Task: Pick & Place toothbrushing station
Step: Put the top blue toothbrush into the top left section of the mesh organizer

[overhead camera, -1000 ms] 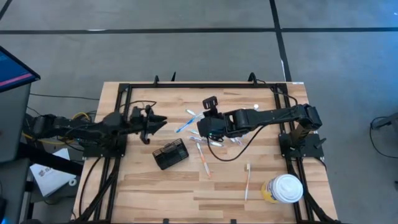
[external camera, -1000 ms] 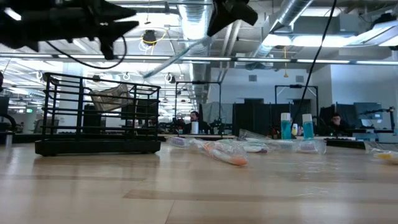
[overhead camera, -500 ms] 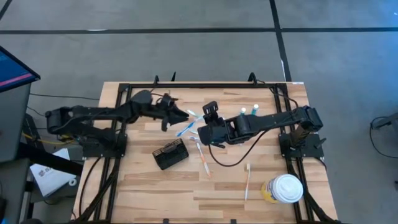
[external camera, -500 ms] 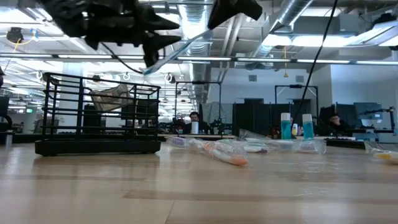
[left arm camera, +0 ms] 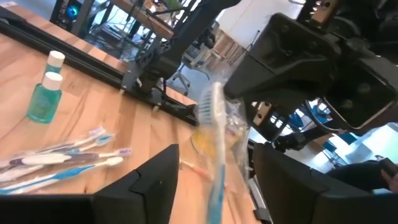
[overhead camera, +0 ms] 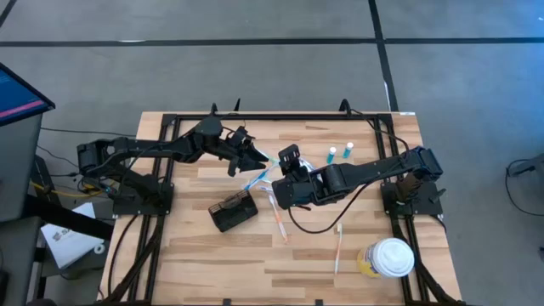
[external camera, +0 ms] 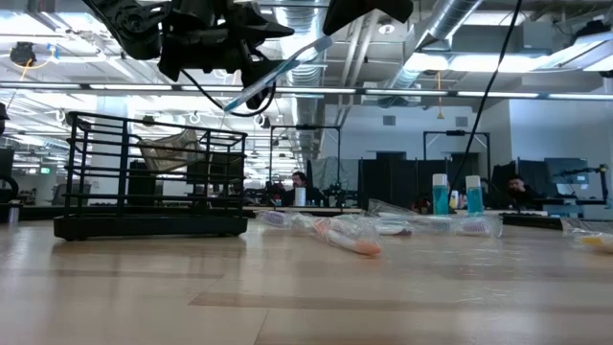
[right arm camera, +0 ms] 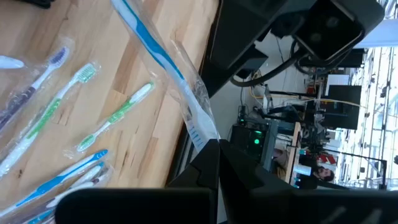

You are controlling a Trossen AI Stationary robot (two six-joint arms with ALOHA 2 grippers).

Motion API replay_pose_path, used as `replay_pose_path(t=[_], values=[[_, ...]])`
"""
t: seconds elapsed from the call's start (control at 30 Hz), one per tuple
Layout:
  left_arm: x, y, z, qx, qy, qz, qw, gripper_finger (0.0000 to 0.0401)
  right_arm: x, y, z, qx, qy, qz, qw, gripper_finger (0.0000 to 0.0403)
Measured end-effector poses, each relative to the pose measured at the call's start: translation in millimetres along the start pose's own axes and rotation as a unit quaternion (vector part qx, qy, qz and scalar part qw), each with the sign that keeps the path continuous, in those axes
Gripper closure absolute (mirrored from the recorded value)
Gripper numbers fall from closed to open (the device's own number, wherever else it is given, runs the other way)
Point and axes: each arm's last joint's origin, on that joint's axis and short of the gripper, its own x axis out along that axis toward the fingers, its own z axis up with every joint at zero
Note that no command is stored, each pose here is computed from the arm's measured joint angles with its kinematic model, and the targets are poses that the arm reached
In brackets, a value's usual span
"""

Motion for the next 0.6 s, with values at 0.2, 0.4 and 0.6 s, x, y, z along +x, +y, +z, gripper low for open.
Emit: replay_pose_path(t=[0.2,0.4,0.6], values=[[0.2,0.5,-0.1,0.002,-0.002,0.004,1.0,0.0194,-2.1,1.2,1.5,0.0,-0.004,-0.001,1.0,0.0403],[3.4,-3.8,-2.3,0.002,0.002,-0.003,1.0,0.0198,-2.0,-0.9,4.2,0.009,-0.015,-0.007,1.0,0.0403],[7.2,-9.2,-5.1,0.006,0.007,-0.014,1.0,0.0196,-2.3,-2.9,7.2,0.009,-0.027,-0.012,1.0,0.0403]])
